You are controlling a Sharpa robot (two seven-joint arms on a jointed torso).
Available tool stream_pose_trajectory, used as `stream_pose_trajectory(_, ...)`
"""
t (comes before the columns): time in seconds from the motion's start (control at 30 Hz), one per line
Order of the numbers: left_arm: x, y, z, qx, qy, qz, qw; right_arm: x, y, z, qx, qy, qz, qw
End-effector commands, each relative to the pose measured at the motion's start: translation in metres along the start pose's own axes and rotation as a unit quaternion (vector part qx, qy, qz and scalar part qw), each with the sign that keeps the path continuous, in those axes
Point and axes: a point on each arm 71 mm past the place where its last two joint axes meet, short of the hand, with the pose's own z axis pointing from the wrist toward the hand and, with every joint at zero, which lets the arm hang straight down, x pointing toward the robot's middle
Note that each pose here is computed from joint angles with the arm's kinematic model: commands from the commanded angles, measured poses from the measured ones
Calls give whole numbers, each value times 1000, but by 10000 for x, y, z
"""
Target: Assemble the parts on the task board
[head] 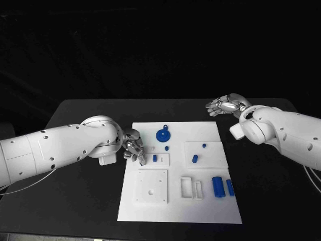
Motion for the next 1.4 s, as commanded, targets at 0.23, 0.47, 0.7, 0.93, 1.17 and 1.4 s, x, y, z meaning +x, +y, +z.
stream_pose_trajectory(0.23, 32, 41, 0, 0, -5, -19, 1000, 14, 10, -1, -5, 7, 2, 1000)
stream_pose_trajectory(0.47, 15, 48, -44, 10, -31, -47, 998, 12, 8, -3, -5, 7, 2, 1000)
stream_pose_trajectory(0.7, -1, 79, -120, 19, -63, -79, 995, -2, 1, -10, -5, 7, 2, 1000)
stream_pose_trajectory(0.93, -16, 103, -168, 25, -89, -86, 992, -12, -4, -15, -6, 7, 2, 1000)
stream_pose_trajectory(1.17, -20, 99, -187, 29, -103, -84, 991, -12, -5, -16, -6, 7, 2, 1000)
stream_pose_trajectory(1.4, -7, 77, -189, 32, -114, -63, 991, -12, -5, -18, -6, 8, 2, 1000)
